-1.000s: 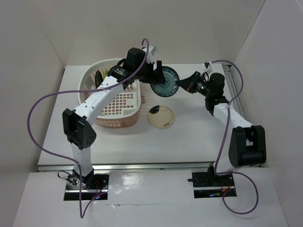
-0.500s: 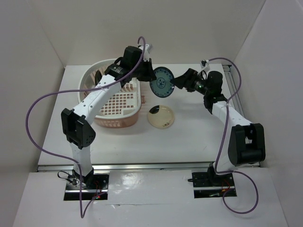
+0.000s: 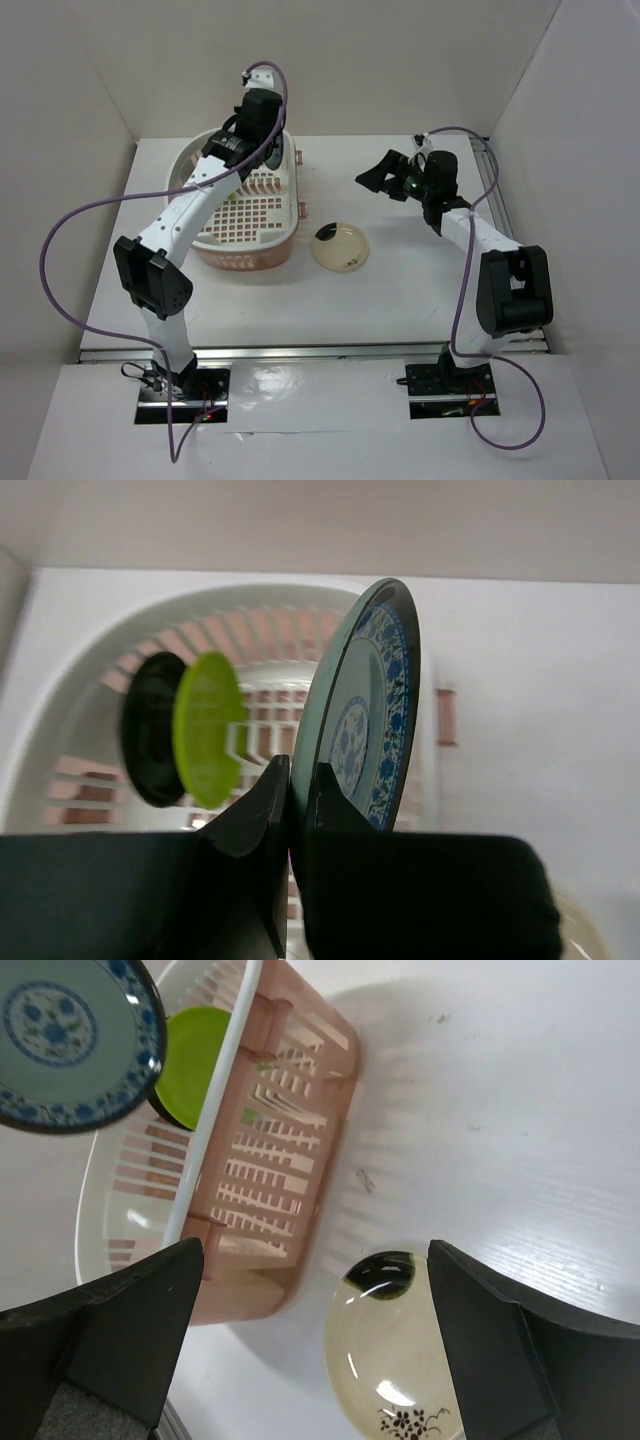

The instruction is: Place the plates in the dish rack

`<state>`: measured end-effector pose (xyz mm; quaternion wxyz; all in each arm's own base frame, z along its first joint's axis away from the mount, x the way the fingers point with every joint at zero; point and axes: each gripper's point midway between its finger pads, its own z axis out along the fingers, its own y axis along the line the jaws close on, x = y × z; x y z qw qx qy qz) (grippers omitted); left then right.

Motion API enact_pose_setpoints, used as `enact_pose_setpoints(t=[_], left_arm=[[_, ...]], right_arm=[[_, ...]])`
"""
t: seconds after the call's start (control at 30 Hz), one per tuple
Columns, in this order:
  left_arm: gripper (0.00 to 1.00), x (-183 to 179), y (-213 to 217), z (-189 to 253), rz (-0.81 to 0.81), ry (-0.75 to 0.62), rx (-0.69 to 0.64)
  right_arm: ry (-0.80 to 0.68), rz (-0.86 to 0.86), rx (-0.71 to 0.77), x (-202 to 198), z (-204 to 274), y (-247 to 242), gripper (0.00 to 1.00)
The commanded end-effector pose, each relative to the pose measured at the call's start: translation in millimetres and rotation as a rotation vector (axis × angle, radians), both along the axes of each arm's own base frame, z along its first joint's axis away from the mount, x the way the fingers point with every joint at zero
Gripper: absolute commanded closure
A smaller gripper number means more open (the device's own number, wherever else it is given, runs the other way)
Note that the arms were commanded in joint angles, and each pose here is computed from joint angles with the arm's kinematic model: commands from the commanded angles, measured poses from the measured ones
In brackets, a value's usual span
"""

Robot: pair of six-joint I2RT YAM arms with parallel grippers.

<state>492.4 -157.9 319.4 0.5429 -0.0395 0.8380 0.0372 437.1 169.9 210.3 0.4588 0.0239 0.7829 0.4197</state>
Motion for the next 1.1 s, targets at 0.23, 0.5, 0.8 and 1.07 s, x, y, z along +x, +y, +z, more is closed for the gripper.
enact_pose_setpoints(t=[0.23,0.5,0.8,1.07], left_arm=[[1.00,14,64,-2,0.319,-0.073,0.302],[1.00,26,77,-41,0.365,-0.004,0.307],[1.00,37,86,-77,0.372,0.076,0.275],[1.00,41,94,-102,0.372,0.131,0.259]], right_arm=[[-0.004,0.075,-0.014,-4,-1,29,0.00],[-0.006,0.101,-0.028,-8,-1,37,0.00],[0.012,0.111,-0.031,-9,-10,42,0.00],[0.024,0.119,-0.031,-7,-15,43,0.00]])
